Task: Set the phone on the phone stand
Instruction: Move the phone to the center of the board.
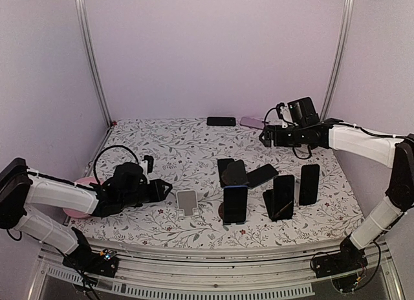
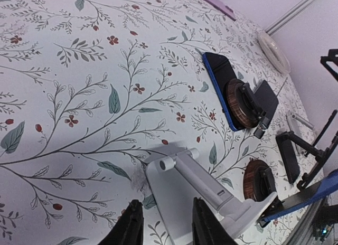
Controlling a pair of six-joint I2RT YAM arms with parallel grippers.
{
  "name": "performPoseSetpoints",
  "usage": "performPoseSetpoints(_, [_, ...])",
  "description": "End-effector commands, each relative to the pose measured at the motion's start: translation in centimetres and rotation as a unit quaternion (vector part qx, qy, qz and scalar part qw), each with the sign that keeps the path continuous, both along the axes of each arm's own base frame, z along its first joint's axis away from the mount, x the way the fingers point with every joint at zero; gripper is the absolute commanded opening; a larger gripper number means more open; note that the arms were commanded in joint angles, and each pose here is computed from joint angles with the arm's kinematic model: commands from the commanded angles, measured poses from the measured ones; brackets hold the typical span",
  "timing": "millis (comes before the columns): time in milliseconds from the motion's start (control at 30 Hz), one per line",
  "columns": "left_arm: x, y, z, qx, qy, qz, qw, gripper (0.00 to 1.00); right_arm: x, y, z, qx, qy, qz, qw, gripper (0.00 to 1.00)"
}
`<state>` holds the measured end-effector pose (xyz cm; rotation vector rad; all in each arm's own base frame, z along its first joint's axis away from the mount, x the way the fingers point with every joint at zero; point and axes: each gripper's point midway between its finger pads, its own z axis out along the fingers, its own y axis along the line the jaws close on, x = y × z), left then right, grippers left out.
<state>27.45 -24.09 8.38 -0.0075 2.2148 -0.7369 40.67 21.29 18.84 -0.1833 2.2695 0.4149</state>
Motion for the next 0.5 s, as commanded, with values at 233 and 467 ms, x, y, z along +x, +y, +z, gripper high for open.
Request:
performPoseSetpoints(233, [0.3, 0.7, 0.7, 0.013, -0.018, 0.001, 1.000, 0.33, -1.7, 0.1, -5.5, 0.054, 0.117, 0.022, 0.991, 0.99])
performPoseSetpoints(467, [0.4, 0.9, 0.6, 0.016, -0.017, 0.001, 1.000, 0.33, -0.6, -1.3, -6.6, 0.089, 0.165, -0.012, 0.982, 0.99])
